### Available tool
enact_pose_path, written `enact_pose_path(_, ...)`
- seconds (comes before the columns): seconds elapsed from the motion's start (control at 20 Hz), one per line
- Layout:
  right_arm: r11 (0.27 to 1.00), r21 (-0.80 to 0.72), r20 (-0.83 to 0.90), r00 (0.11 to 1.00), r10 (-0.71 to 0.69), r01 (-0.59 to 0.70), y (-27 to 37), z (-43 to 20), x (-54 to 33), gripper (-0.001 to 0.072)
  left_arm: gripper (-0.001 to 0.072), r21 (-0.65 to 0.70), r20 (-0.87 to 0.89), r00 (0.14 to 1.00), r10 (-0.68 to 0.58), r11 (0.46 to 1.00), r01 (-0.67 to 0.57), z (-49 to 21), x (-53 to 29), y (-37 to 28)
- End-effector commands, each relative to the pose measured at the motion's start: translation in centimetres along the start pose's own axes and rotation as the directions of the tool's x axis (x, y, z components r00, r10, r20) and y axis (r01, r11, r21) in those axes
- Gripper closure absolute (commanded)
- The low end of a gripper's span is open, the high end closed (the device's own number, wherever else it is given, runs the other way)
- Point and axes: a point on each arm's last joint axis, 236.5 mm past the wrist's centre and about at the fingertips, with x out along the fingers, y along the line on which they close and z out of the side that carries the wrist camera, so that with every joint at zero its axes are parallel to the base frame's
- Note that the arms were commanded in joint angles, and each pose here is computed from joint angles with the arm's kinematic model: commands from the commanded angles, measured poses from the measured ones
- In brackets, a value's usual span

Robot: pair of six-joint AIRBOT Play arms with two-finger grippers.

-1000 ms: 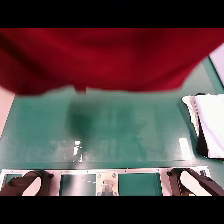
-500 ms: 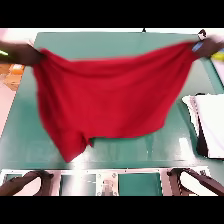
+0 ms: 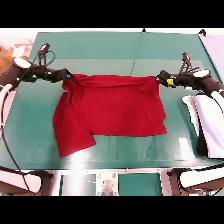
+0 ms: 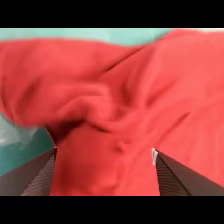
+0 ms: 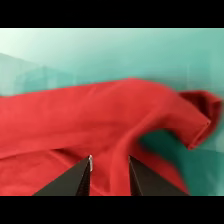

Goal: Fold the shirts.

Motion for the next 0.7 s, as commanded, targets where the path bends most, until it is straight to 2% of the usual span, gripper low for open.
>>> enact_pose_path(0.0, 0.998, 0.057, -0.093, 0.995, 0.044, -0.038, -1.3, -0.1, -2.8, 0.0421, 0.0027, -0.034, -0.119, 0.989, -0.088, 0.996, 0.085, -0.7, -3.6, 0.9)
enact_pose_path(0.1, 0.992, 0.111, -0.151, 0.985, 0.078, -0.061, -2.5, -1.4, -6.4, 0.0425, 0.0028, -0.089, -0.198, 0.97, -0.142, 0.988, 0.126, -2.5, -7.6, 2.4)
enact_pose_path(0.2, 0.982, 0.182, -0.19, 0.977, 0.092, -0.057, -3.9, -4.1, -9.6, 0.045, 0.0028, -0.203, -0.274, 0.94, -0.204, 0.968, 0.151, -6.0, -10.2, 4.3)
enact_pose_path(0.35, 0.961, 0.276, -0.17, 0.985, 0.022, 0.026, -7.2, -8.2, -13.8, 0.045, 0.0028, -0.404, -0.35, 0.884, -0.309, 0.902, 0.155, -13.0, -10.8, 6.2)
enact_pose_path(0.5, 0.929, 0.36, -0.133, 0.99, -0.04, 0.086, -9.5, -11.5, -17.1, 0.0446, 0.0028, -0.446, -0.449, 0.856, -0.256, 0.894, 0.034, -19.7, -8.9, 8.7)
enact_pose_path(0.65, 0.885, 0.445, -0.138, 0.987, -0.083, 0.137, -10.9, -14.8, -18.6, 0.0418, 0.0028, -0.463, -0.452, 0.863, -0.226, 0.886, -0.01, -22.2, -7.1, 9.4)
